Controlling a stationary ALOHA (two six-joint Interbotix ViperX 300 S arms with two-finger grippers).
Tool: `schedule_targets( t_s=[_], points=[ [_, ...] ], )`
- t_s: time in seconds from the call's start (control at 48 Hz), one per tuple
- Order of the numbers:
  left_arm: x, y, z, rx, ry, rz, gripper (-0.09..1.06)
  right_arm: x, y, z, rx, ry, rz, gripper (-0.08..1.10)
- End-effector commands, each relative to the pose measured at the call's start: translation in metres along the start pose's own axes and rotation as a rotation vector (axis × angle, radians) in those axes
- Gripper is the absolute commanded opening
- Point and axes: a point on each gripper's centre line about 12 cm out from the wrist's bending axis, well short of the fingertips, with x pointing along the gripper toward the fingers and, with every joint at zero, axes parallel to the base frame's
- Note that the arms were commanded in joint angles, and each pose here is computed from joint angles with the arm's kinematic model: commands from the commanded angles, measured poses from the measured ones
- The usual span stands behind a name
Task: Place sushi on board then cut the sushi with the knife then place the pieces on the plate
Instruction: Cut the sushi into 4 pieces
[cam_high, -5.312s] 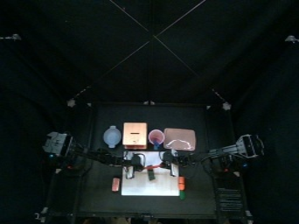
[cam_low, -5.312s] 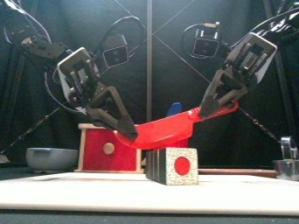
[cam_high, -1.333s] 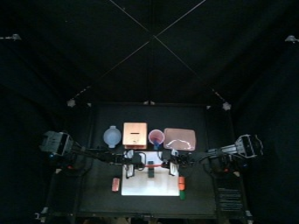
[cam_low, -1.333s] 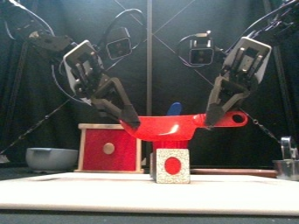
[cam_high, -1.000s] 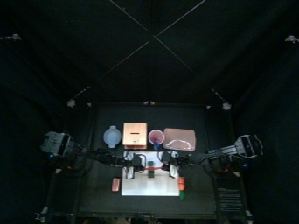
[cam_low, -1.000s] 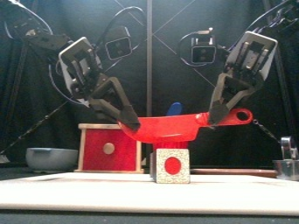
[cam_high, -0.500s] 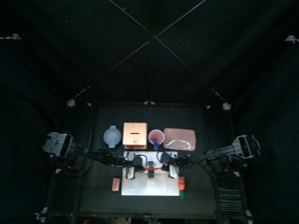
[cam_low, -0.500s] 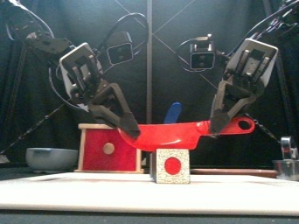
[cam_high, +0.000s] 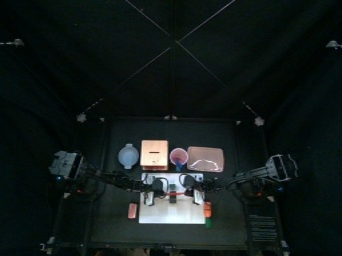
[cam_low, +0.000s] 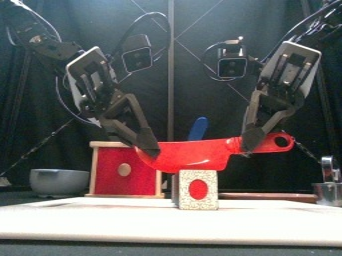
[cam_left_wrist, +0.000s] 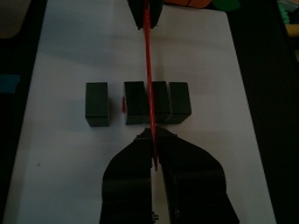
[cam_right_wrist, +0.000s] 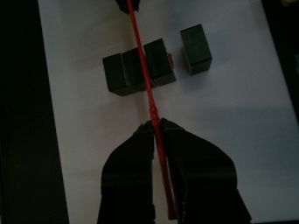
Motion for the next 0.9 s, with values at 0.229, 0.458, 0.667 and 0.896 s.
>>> schedule_targets(
  t_s=[0.229, 0.458, 0.667, 0.896],
  points=[
    [-0.0027, -0.0072, 0.0096, 0.010, -0.030, -0.017, 0.38, -0.0051, -0.0013, 0.0068, 0.013, -0.024, 0.001, 0.42],
    [-0.0010, -0.0061, 0.0101, 0.013, -0.030, -0.014, 0.38, -0.0056, -0.0015, 0.0079, 0.005, -0.028, 0.000, 0.42],
    [-0.0015, -0.0055, 0.0094, 0.017, -0.029, -0.014, 0.38, -0.0055, -0.0029, 0.0078, -0.003, -0.028, -0.004, 0.42],
    [-0.0014, -0.0051, 0.0101, 0.019, -0.031, -0.013, 0.38, -0.0076, -0.0021, 0.0114, -0.005, -0.040, -0.001, 0.42]
  ],
)
